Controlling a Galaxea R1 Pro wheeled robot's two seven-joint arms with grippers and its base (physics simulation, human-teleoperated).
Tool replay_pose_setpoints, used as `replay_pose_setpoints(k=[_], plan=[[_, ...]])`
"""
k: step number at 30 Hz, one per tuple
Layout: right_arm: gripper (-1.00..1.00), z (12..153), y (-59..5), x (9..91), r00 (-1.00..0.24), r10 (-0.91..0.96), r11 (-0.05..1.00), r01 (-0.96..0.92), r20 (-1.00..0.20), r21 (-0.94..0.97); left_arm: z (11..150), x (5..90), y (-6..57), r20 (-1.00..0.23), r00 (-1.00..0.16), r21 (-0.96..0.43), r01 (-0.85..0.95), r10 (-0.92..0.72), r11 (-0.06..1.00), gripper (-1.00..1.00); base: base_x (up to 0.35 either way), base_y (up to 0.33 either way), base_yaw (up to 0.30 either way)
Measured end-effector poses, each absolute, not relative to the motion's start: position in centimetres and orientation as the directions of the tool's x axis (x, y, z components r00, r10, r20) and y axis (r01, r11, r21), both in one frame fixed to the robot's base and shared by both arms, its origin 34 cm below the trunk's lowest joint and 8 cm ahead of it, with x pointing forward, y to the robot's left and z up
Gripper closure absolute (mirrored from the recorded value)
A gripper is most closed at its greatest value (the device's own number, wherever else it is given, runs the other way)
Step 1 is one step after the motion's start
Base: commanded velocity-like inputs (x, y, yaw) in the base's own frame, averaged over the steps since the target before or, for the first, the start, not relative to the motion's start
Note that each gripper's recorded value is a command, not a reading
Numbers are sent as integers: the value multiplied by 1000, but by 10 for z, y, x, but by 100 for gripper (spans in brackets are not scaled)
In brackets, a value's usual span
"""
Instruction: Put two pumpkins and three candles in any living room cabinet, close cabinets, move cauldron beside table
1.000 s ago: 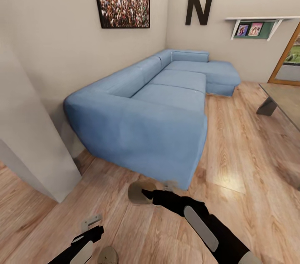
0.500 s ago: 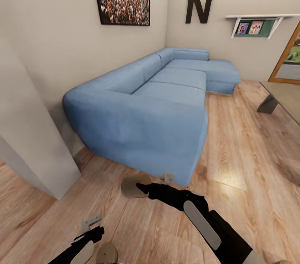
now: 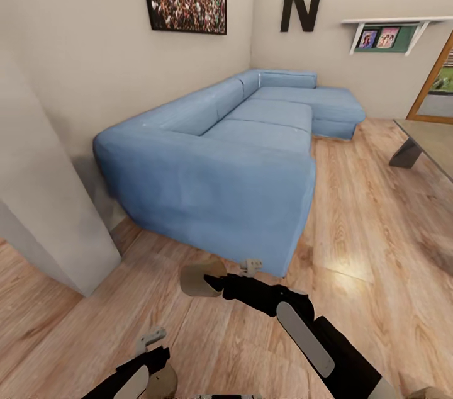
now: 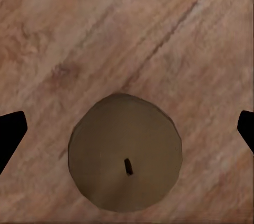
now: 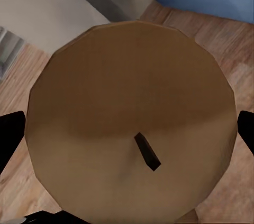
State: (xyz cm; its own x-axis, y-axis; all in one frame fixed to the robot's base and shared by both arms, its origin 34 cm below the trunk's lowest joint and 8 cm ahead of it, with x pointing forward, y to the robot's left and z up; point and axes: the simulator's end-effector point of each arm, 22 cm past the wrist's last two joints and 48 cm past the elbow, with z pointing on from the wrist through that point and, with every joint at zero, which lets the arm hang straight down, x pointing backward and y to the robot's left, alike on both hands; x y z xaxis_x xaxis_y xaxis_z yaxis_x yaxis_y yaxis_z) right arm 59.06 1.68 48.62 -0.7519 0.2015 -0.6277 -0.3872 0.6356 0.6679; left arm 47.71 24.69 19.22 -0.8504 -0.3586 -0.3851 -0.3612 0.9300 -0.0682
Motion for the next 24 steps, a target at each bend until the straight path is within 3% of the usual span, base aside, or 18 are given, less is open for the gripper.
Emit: replay_pose_setpoints(k=[24], plan=[[100,434,16,586,-809,202,637,-319,-552,702,152,444,246,-298,-884,-36,-367,-361,929,-100,0,0,0]])
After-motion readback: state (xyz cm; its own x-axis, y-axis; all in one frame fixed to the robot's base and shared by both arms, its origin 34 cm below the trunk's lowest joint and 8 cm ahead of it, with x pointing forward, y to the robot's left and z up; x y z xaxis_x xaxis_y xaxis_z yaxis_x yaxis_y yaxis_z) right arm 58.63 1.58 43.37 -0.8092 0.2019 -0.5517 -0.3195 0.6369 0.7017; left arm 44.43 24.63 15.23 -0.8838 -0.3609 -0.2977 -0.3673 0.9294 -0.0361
